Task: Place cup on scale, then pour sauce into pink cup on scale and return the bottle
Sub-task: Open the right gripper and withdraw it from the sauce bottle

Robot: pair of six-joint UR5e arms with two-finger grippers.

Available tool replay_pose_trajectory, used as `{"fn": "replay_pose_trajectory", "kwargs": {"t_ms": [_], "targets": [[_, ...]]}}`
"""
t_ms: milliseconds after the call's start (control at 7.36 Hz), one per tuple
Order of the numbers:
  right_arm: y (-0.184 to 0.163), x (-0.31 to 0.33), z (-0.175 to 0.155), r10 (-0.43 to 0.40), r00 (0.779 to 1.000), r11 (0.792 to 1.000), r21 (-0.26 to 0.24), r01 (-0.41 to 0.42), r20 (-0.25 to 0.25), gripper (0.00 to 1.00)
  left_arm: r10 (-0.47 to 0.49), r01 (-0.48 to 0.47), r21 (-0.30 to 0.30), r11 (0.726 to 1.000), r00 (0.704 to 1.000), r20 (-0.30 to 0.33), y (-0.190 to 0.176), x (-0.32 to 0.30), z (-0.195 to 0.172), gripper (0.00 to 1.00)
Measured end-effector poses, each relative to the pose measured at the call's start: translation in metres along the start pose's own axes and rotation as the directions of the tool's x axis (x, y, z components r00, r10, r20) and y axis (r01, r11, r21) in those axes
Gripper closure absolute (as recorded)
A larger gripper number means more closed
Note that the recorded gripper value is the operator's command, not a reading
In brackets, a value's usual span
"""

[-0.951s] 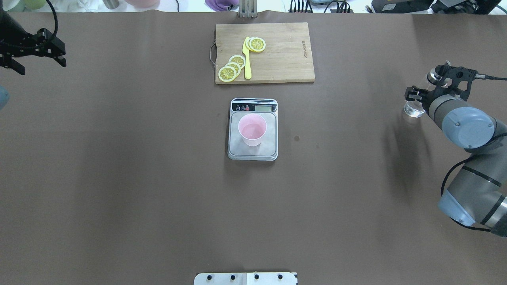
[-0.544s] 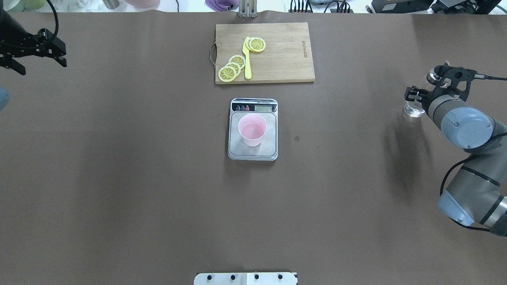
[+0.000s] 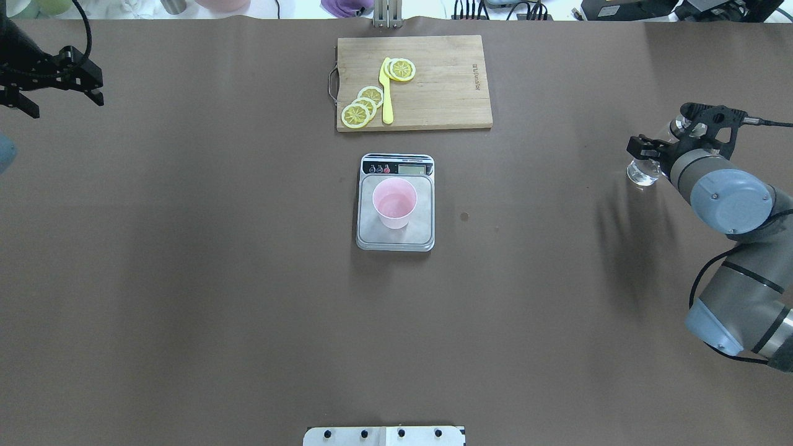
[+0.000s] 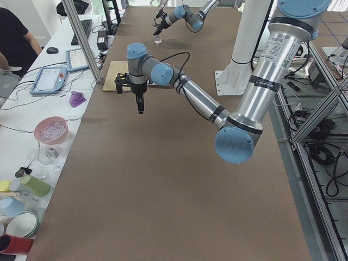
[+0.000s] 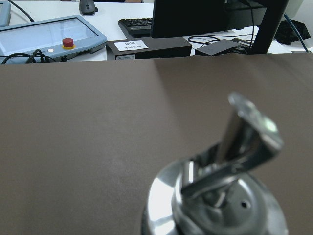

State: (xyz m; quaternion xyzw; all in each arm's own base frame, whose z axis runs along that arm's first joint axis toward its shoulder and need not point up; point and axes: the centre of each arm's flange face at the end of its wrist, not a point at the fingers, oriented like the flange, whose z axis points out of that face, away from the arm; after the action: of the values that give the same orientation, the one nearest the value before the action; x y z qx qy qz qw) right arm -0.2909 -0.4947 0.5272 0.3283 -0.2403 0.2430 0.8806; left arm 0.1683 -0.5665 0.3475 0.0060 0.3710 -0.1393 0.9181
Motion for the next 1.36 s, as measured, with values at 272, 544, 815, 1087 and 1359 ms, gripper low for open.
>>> {"fn": "replay_pose_trajectory", "kwargs": {"t_ms": [272,544,815,1087,1359], "targets": [[0.005,0.010,-0.009,-0.005,1.000,1.000,-0.011,0.005,0.003,0.00,0.000,0.000,0.001,1.000,1.000,0.000,0.000,0.000,0.000,0.02],[0.007,0.024,-0.043,-0.003,0.999,0.999,-0.041,0.005,0.042,0.00,0.001,-0.001,0.002,1.000,1.000,-0.001,0.000,0.001,-0.001,0.02],[0.008,0.041,-0.077,0.003,0.996,0.994,-0.107,0.006,0.085,0.00,0.007,-0.007,0.003,1.000,1.000,-0.001,0.001,0.000,-0.001,0.02],[-0.005,0.070,-0.134,0.016,0.988,0.975,-0.221,0.019,0.153,0.00,0.020,-0.020,0.010,1.000,1.000,-0.006,0.002,0.003,-0.005,0.02],[-0.058,0.123,-0.166,-0.024,0.977,0.940,-0.329,0.095,0.214,0.00,0.033,-0.033,0.022,0.999,0.999,-0.019,0.004,0.009,-0.013,0.02]]}}
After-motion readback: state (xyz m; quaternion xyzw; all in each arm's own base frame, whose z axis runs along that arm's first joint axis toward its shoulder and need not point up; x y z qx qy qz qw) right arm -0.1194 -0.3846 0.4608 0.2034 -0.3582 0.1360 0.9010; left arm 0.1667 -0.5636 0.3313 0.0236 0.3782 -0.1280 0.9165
